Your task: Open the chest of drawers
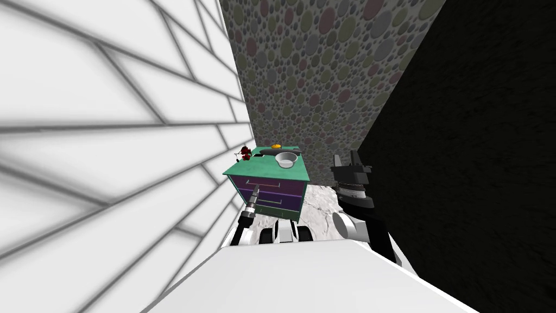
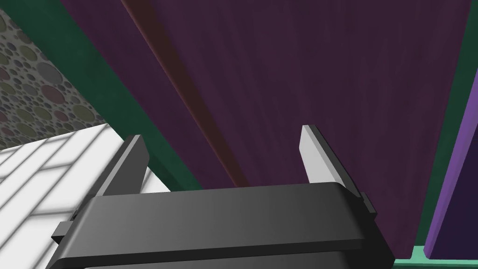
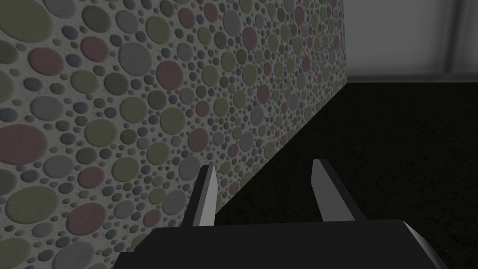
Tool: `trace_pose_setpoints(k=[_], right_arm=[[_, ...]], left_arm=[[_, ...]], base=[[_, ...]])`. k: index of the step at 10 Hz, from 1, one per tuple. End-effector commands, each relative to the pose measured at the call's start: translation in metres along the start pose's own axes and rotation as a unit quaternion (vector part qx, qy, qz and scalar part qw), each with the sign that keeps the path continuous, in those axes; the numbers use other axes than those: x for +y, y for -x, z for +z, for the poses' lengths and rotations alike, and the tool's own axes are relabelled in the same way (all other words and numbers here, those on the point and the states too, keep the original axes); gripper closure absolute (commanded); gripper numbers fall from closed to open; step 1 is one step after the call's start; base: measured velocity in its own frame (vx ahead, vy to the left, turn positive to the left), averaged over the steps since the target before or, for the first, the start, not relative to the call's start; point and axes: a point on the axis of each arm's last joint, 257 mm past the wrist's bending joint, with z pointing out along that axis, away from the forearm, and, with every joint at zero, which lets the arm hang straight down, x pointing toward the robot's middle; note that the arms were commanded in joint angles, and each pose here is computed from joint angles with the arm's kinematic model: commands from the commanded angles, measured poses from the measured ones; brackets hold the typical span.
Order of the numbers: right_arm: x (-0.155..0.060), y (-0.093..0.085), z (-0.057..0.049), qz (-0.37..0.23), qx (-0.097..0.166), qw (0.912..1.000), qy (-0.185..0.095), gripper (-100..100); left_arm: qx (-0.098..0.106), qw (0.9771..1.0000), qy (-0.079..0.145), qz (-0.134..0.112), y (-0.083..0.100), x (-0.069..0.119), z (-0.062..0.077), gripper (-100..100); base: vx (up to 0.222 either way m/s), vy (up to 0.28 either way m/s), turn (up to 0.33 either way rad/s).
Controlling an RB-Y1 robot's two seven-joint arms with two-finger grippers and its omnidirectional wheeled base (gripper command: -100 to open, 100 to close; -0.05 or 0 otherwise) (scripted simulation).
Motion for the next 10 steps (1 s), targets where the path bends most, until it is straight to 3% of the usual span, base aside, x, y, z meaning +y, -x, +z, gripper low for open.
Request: trace_pose_setpoints(k=[1,2,3,4,5,7,8,10], right_arm=[[0.0,0.0,0.0,0.0,0.0,1.0,0.0,0],[0.0,0.0,0.0,0.0,0.0,1.0,0.0,0],[0.0,0.0,0.0,0.0,0.0,1.0,0.0,0],[0.0,0.0,0.0,0.0,0.0,1.0,0.0,0],[0.0,0.0,0.0,0.0,0.0,1.0,0.0,0],[0.0,0.0,0.0,0.0,0.0,1.0,0.0,0],[0.0,0.0,0.0,0.0,0.0,1.0,0.0,0],[0.0,0.0,0.0,0.0,0.0,1.0,0.0,0]], left_arm=[[0.002,1.0,-0.008,0.001,0.004,0.004,0.018,-100],[0.003,1.0,0.001,0.001,0.003,0.012,0.015,-100],[0.001,0.9999,-0.011,0.001,0.01,0.009,0.027,-100],[0.004,1.0,-0.007,0.002,0.008,0.014,0.034,-100],[0.006,1.0,0.001,0.002,0.007,0.022,0.031,-100],[0.004,0.9999,-0.011,0.003,0.014,0.019,0.05,-100],[0.007,1.0,0.002,0.003,0.012,0.031,0.047,-100],[0.005,0.9999,-0.008,0.004,0.019,0.028,0.067,-100]], base=[[-0.074,-0.013,-0.012],[-0.04,-0.016,-0.004],[-0.057,-0.023,-0.013],[-0.065,-0.019,-0.011],[-0.034,-0.005,-0.004],[-0.065,-0.013,-0.014],[-0.028,-0.008,0.002],[-0.056,-0.015,-0.013]])
